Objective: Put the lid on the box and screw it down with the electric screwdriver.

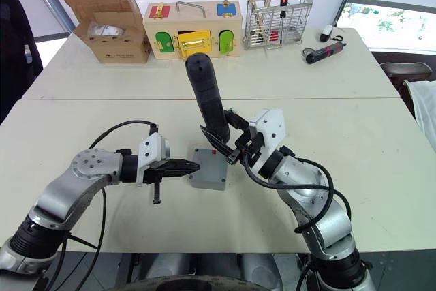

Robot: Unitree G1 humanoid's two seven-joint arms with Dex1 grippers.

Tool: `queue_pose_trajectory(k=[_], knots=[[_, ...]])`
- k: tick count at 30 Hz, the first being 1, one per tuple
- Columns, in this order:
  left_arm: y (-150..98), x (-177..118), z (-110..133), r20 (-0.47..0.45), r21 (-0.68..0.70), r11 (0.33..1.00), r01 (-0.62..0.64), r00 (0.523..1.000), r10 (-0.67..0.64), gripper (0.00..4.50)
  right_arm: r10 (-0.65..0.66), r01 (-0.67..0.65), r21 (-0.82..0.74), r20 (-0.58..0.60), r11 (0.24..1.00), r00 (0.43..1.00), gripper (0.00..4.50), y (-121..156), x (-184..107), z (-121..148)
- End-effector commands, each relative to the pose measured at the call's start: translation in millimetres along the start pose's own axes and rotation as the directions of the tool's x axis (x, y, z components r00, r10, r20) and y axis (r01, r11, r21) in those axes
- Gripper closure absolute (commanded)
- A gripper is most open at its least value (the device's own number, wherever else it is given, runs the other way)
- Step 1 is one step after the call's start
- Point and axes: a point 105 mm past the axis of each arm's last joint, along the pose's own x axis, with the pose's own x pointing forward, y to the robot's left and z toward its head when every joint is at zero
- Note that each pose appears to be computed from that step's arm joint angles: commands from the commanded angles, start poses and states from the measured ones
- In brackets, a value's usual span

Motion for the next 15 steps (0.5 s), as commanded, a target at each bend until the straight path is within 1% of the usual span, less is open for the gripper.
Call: queue_pose_trajectory(k=[1,7,12,15], knots=[[0,0,4,-0.001,0.022,1.0,0.007,1.0,-0.007,4.5,0.002,0.013,0.103,-0.145,0.995,0.989,2.61,3,-6,-41],[0,2,-3,-0.021,0.024,1.0,0.019,1.0,-0.018,4.5,-0.021,0.032,0.106,-0.101,0.994,0.995,2.61,0,-2,-32],[0,6,-10,-0.06,0.028,0.999,0.03,0.998,-0.028,4.5,-0.062,0.075,0.167,-0.082,0.983,0.995,2.61,-2,-7,-32],[0,6,-14,-0.074,0.023,0.999,0.032,0.997,-0.03,4.5,-0.072,0.085,0.169,-0.077,0.982,0.994,2.61,0,-11,-33]])
